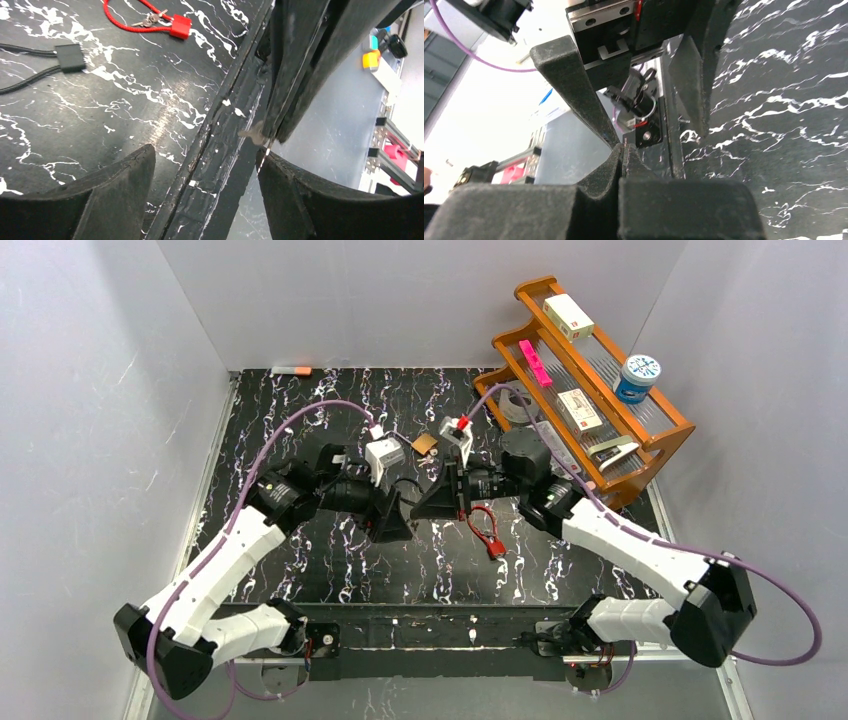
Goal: Unlock with the key
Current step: Pick up the key from the center of the board.
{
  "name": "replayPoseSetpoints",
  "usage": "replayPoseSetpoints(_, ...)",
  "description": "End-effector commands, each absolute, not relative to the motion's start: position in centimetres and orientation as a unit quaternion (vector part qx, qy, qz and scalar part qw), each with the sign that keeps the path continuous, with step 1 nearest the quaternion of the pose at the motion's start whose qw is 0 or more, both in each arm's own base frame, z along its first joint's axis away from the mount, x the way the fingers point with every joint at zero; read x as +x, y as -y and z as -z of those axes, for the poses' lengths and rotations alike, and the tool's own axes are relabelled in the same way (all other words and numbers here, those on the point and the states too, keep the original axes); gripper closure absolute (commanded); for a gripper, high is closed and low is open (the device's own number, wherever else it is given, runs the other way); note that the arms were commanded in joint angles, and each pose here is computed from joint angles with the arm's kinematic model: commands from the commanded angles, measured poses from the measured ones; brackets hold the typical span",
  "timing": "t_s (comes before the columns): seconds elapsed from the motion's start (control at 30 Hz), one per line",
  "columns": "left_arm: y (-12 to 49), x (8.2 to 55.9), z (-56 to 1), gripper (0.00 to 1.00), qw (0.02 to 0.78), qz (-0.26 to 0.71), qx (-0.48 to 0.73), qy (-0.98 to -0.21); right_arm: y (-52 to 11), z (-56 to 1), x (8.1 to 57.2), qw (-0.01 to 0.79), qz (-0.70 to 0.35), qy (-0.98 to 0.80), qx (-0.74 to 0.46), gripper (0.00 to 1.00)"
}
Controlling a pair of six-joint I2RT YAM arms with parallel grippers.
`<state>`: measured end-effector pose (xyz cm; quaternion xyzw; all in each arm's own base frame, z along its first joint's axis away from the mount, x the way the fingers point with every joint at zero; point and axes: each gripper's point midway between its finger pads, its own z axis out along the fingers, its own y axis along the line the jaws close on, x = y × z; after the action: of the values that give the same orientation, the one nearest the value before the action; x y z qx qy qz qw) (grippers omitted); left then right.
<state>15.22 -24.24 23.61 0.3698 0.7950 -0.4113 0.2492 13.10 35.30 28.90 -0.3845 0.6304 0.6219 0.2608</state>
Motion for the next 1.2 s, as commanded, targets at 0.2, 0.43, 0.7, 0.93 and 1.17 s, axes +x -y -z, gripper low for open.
replayPoseSetpoints(0.2, 25.4, 15.7, -34.9, 0.25, 0.39, 0.49, 0.325, -0.709, -33.1, -35.5, 17.0, 0.432, -0.605, -0.625, -0.238, 0.99)
replayPoseSetpoints(0.43, 26.5, 18.2, -41.0, 0.28, 0.455, 0.577, 0.182, -0.653, -30.7, -40.2, 18.3, 0.488, -0.636, -0.586, -0.12, 0.99)
replayPoseSetpoints(0.7, 25.4, 21.1, -44.3, 0.51, 0.48, 0.634, 0.021, -0.606, -29.0, -44.3, 18.1, 0.517, -0.671, -0.526, -0.073, 0.99)
replayPoseSetpoints(0.93, 24.7, 21.3, -46.4, 0.68, 0.449, 0.689, -0.057, -0.566, -29.8, -45.8, 18.2, 0.49, -0.706, -0.507, -0.059, 0.99)
replayPoseSetpoints(1.17, 24.7, 21.7, -45.7, 0.61, 0.439, 0.691, -0.074, -0.57, -30.7, -46.5, 18.1, 0.476, -0.727, -0.49, -0.066, 0.99)
